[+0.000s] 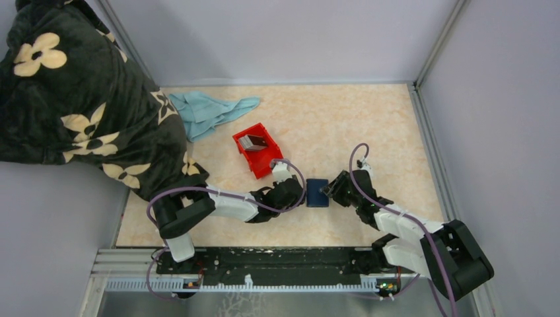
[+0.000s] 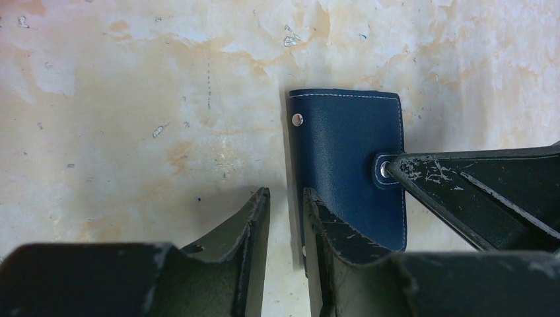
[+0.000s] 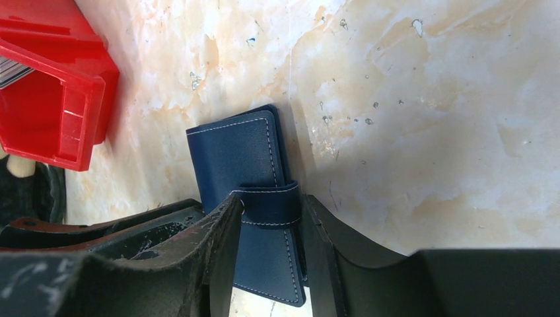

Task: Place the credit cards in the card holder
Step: Close the card holder at the center of the board.

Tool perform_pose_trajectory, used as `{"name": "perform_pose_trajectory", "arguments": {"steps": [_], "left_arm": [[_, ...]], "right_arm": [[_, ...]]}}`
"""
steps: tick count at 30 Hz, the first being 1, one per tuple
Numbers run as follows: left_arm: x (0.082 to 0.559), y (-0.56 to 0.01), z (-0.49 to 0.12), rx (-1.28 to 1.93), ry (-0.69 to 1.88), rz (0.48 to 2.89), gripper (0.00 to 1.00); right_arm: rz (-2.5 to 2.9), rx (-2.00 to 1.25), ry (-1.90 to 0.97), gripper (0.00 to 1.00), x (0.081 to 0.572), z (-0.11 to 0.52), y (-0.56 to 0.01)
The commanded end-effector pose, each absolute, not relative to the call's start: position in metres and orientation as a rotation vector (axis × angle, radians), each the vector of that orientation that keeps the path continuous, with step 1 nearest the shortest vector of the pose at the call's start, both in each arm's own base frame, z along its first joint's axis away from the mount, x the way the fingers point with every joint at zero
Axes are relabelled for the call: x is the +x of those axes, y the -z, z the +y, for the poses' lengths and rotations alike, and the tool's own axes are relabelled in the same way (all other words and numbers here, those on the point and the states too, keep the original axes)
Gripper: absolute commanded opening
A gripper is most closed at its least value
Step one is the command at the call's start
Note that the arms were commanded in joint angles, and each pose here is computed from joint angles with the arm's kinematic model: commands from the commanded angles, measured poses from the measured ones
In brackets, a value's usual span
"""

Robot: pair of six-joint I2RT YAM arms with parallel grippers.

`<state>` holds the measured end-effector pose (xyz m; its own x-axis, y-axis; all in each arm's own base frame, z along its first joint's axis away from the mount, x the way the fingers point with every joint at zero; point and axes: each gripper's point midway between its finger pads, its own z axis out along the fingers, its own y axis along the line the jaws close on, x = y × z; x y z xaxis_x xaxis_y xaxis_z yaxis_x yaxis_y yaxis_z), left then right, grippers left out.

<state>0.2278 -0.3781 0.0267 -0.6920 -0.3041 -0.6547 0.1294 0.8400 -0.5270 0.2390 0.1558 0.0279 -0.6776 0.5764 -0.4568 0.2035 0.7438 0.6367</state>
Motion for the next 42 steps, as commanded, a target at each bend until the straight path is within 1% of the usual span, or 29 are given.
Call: {"name": "perform_pose_trajectory", "arguments": {"steps": [1,27,42], "left_arm": [[0.211,0.01,-0.361,-0.028,0.576,2.34,0.33],[0.214,0.014,-0.364,-0.03,0.542,2.352,0.33],[0.214,0.016,-0.364,-0.04,0.532,2.364,0.33]], "right_arm": [[2.325,0.561,-0.698,0.4,0.23,0.152,-0.018],[2.431,0.549,-0.661,0.39,0.204,0.144,0.003],[2.512,0.562,-0.592,0.36,0.192,0.138,0.021]]}}
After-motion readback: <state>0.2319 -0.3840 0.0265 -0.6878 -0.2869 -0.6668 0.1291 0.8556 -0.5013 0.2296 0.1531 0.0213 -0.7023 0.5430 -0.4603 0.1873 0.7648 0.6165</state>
